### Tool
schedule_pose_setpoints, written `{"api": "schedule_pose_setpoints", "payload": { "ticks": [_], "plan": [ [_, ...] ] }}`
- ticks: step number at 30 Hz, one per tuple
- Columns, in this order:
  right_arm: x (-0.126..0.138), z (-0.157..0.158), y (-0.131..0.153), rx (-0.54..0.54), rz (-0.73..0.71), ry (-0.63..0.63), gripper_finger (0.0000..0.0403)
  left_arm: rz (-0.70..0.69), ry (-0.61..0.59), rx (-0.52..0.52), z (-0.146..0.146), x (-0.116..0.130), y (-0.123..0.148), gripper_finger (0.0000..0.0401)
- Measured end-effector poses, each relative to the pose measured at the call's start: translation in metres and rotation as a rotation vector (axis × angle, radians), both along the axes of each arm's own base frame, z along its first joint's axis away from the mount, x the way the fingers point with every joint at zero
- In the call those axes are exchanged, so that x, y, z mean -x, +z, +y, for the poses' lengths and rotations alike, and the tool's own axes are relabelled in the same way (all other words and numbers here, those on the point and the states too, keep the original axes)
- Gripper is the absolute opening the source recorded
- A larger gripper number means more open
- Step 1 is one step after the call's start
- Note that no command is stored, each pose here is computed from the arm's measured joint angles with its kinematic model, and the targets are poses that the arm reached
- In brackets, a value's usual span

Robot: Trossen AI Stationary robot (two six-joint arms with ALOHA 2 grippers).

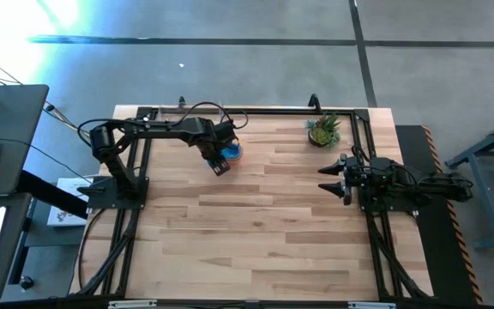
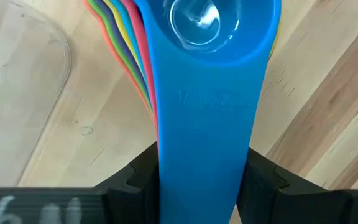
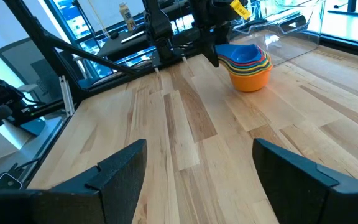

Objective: Nest measuring cups in basket
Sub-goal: Put the stacked colored measuring cups into the transparent bin

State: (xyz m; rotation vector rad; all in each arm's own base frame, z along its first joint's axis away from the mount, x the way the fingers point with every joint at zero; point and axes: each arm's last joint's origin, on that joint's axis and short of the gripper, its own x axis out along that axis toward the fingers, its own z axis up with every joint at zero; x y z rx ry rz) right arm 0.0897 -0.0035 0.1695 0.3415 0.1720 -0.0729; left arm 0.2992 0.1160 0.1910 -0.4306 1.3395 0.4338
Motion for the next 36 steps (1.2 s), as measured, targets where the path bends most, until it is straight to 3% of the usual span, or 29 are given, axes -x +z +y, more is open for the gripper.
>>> {"api": "schedule_pose_setpoints", "payload": {
  "ticks": [12, 21, 36],
  "plan": [
    [0.0000, 0.0000, 0.0000, 0.000, 0.000, 0.000, 0.0284, -0.012, -0.003, 0.033, -0.0010, -0.0003, 0.0000, 0.0135],
    [0.0000, 0.0000, 0.0000, 0.000, 0.000, 0.000, 0.0284, -0.011, 0.000, 0.041, -0.0013, -0.0001, 0.0000, 0.0182],
    [0.0000, 0.0000, 0.0001, 0.000, -0.001, 0.000, 0.0284, -0.055, 0.020, 0.080, -0.0037, 0.0031, 0.0074, 0.0183]
  ]
}}
